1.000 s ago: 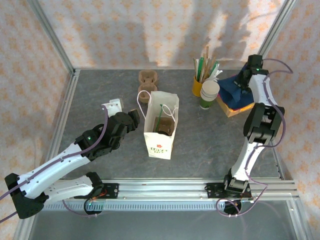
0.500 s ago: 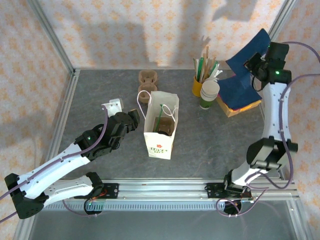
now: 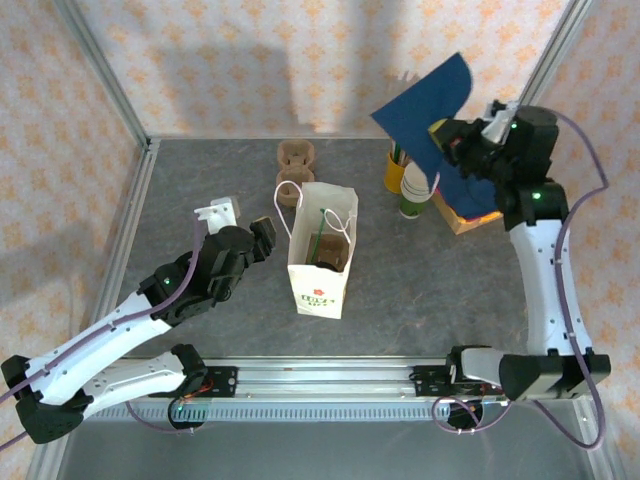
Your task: Pack the takeout coffee
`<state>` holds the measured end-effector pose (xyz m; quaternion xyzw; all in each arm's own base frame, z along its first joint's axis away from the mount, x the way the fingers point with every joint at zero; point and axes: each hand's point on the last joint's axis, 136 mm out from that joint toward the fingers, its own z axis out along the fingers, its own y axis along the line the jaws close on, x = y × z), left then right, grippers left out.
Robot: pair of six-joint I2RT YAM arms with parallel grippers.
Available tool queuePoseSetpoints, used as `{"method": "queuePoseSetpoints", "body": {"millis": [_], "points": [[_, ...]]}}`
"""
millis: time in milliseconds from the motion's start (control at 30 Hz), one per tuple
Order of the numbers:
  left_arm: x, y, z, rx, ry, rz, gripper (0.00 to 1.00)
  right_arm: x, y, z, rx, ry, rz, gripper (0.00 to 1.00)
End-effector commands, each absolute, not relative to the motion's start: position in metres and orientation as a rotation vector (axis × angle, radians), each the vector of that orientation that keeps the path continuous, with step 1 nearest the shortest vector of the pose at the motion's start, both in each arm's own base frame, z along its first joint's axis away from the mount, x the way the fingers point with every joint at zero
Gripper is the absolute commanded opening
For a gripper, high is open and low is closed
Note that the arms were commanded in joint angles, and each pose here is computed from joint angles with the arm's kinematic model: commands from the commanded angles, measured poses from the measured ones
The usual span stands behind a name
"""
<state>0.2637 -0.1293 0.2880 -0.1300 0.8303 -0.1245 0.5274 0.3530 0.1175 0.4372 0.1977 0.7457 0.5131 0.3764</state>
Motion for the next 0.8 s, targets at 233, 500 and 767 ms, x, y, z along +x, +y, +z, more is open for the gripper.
{"method": "queuePoseSetpoints", "body": {"millis": [233,500,767], "points": [[0.262,-0.133,0.294,-0.342,1.971,-0.381,0.71,0.292,0.209,0.465,0.51,1.855,1.62,0.0],[0.264,-0.136,0.295,-0.335,1.975,-0.385,0.71,0.266,0.286,0.409,0.483,2.09,1.556,0.0],[0.265,-0.138,0.295,-0.327,1.976,-0.386,0.71,0.258,0.298,0.356,0.508,2.248,1.185,0.0]]}}
